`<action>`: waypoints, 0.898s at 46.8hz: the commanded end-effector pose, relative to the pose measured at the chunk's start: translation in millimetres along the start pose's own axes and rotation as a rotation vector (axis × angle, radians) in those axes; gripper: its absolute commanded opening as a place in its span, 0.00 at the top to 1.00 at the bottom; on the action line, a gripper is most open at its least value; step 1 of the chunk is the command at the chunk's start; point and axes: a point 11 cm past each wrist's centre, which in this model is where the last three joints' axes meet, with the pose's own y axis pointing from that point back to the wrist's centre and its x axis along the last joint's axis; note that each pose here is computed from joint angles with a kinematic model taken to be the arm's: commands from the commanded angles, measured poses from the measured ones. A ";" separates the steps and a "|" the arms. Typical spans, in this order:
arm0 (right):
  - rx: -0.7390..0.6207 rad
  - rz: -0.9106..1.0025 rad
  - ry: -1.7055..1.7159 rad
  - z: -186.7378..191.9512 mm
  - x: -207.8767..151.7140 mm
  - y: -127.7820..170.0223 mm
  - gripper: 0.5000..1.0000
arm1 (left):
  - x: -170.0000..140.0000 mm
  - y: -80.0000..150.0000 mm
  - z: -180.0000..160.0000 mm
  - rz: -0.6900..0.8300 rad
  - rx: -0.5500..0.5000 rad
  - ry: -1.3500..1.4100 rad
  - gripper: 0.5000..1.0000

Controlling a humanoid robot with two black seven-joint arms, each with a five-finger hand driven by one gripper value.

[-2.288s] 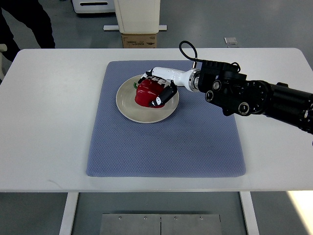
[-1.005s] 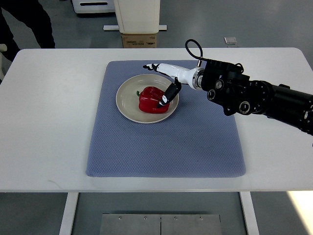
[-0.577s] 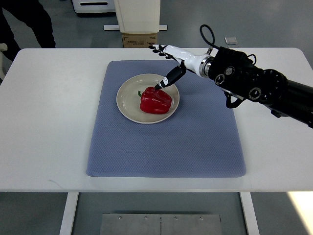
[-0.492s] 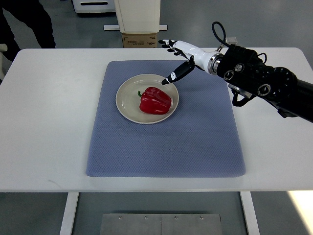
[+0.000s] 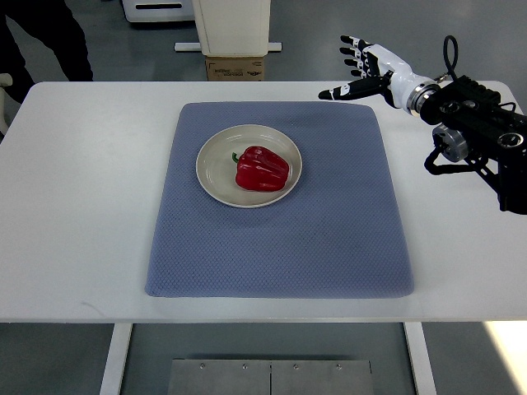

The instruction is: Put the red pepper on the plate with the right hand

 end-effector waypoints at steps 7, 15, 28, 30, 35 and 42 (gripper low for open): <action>0.004 0.043 -0.137 5.8 8.1 3.0 0.02 | 0.0 0.0 0.0 0.000 0.000 0.000 0.00; 0.003 0.080 -0.269 12.2 11.1 4.4 0.02 | 0.0 0.0 0.0 0.000 0.000 0.000 0.00; 0.031 0.231 -0.511 24.9 13.0 5.4 0.00 | 0.0 0.0 0.0 0.000 0.000 0.000 0.00; 0.031 0.242 -0.540 27.9 12.7 6.1 0.00 | 0.0 0.0 0.0 0.000 0.000 0.000 0.00; 0.053 0.256 -0.599 31.4 9.6 6.8 0.00 | 0.0 0.0 0.0 0.000 0.000 0.000 0.00; 0.142 0.273 -0.675 24.4 -0.4 4.3 0.00 | 0.0 0.0 0.0 0.000 0.000 0.000 0.00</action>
